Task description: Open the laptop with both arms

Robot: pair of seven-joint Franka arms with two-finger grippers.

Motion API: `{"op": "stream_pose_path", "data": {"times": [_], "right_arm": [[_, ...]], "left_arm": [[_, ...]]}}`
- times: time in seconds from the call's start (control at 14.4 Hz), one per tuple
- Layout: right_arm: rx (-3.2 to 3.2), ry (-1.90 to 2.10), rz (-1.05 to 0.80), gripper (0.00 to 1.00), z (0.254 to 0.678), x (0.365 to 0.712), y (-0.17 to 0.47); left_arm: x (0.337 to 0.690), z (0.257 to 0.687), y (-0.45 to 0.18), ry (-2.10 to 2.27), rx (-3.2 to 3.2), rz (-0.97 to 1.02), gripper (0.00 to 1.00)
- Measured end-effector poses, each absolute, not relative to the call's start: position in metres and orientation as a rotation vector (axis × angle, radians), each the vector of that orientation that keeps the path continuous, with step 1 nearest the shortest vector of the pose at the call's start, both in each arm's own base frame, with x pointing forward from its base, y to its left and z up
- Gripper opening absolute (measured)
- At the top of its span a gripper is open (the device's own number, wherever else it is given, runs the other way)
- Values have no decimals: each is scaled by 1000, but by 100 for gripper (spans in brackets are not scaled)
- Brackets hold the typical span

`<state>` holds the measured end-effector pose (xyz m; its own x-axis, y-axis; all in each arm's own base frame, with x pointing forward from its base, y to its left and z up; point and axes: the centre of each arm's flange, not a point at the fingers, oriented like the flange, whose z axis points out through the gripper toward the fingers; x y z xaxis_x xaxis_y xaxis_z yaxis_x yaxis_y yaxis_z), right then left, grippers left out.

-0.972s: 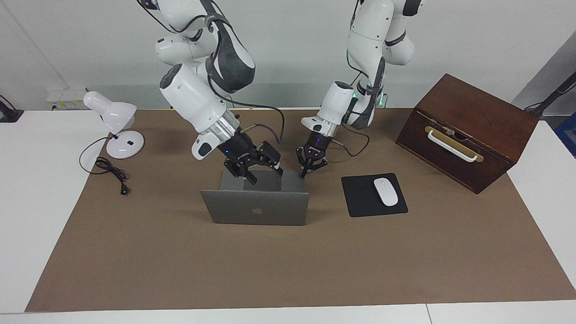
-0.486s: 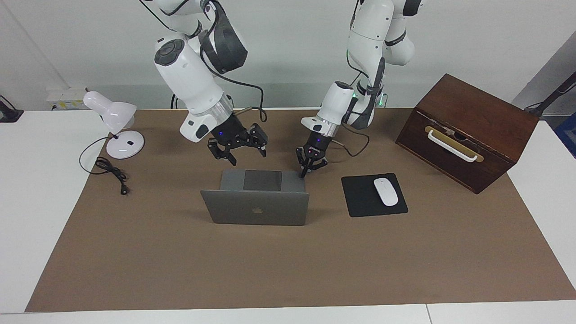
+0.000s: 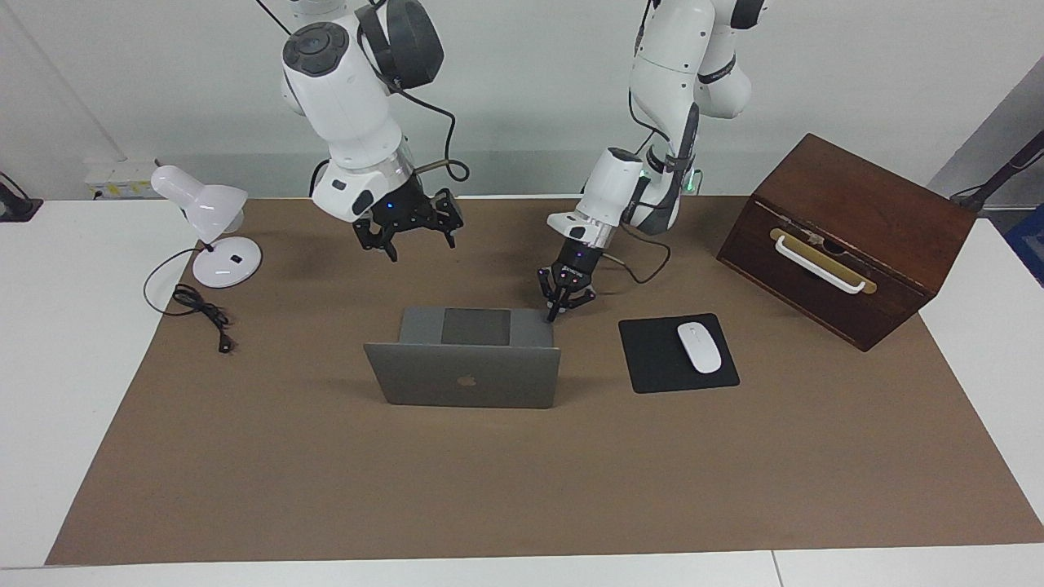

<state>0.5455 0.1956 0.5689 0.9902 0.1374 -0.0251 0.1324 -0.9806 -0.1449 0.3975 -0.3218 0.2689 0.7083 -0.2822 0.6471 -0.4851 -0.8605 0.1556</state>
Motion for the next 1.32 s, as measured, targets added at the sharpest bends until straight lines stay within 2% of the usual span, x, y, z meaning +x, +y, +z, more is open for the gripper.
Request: {"op": "stream_pose_path", "data": {"times": [0.42, 0.9, 1.11, 1.32], "right_arm": [[-3081, -182, 157, 100, 606, 513, 155], [-3102, -121, 186, 100, 639, 481, 120], [-3100, -120, 191, 100, 641, 462, 115], [-3100, -107, 202, 100, 638, 453, 108]], "left_arm": [[402, 293, -311, -498, 2606, 918, 1], [395, 351, -307, -332, 2729, 706, 1], [400, 387, -288, -290, 2830, 579, 1], [415, 452, -262, -308, 2945, 410, 1]]}}
